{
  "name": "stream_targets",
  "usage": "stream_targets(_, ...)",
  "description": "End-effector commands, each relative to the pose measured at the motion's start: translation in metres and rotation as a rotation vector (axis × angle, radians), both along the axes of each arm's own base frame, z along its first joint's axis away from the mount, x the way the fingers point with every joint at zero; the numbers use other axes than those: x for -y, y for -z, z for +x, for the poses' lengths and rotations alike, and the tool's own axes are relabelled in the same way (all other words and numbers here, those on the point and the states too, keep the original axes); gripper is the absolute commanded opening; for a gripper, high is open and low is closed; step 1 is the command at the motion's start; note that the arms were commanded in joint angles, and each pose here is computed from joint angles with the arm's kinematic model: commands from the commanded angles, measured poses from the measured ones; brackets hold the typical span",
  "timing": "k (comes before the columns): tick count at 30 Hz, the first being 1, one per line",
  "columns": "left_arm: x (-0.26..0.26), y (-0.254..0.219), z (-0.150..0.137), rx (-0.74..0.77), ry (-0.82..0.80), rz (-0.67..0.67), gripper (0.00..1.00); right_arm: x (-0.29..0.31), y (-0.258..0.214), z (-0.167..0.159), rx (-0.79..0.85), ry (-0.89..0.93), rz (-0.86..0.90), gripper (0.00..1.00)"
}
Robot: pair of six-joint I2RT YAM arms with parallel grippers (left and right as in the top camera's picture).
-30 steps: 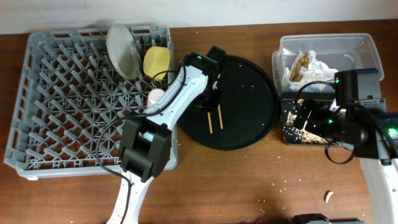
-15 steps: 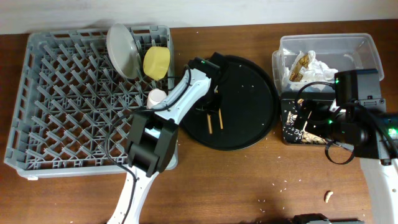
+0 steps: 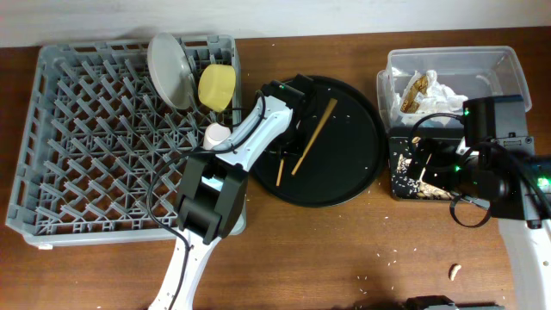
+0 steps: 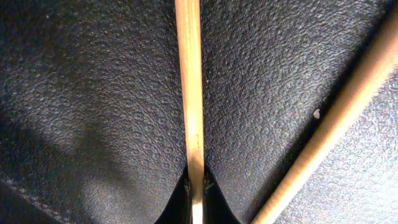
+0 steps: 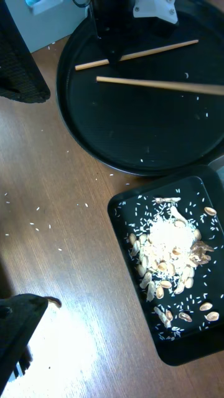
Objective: Sort waste into correct bins and load items into the dishwasher rack
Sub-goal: 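Carry the chopstick with the left gripper and drop it into the rack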
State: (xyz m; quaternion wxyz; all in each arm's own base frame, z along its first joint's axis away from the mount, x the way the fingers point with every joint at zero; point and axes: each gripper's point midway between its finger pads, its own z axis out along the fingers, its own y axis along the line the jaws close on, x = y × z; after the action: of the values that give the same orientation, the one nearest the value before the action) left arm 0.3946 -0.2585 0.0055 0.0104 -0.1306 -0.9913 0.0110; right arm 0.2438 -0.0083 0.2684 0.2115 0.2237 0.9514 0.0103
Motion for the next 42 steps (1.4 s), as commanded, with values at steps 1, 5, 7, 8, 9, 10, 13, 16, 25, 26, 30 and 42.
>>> stream_targets(1,0.000,0.019,-0.004,-0.030,0.006,0.020,0.00,0.003,-0.002,0.001,0.003,0.000,-0.008,0.99)
stream_targets(5,-0.002,0.012,-0.002,-0.032,0.002,0.024,0.01,0.003,-0.002,0.000,0.002,0.000,-0.008,0.99)
stream_targets(7,-0.006,-0.001,0.002,-0.029,-0.006,0.030,0.01,0.003,-0.002,0.000,0.000,0.000,-0.008,0.99)
stream_targets(8,-0.008,-0.010,0.004,-0.025,-0.012,0.029,0.00,0.003,-0.002,0.000,0.000,0.000,-0.008,0.99)
stream_targets(9,-0.012,-0.029,0.011,-0.012,-0.018,0.025,0.00,0.003,-0.002,0.000,0.000,0.000,-0.008,0.99)
stream_targets(10,-0.016,-0.044,0.017,0.008,-0.027,0.027,0.00,0.002,-0.002,0.000,0.000,0.000,-0.008,0.99)
stream_targets(13,-0.023,-0.095,0.030,0.073,-0.052,0.000,0.00,0.003,-0.002,0.000,0.000,0.000,-0.008,0.99)
stream_targets(16,-0.033,-0.133,0.033,0.136,-0.063,0.007,0.00,0.003,-0.002,0.000,0.000,0.000,-0.008,0.99)
stream_targets(25,-0.057,-0.246,0.017,0.372,0.009,-0.041,0.00,0.003,-0.002,0.000,0.000,0.001,-0.008,0.99)
stream_targets(26,-0.065,-0.257,0.012,0.390,0.000,-0.035,0.01,0.002,-0.002,0.000,0.000,0.000,-0.008,0.99)
stream_targets(30,-0.116,-0.287,-0.016,0.408,-0.075,-0.010,0.00,0.003,-0.002,0.001,0.004,0.001,-0.008,0.99)
stream_targets(42,-0.214,-0.176,-0.037,0.155,-0.279,0.131,0.00,0.002,-0.003,0.002,0.009,0.000,-0.008,0.99)
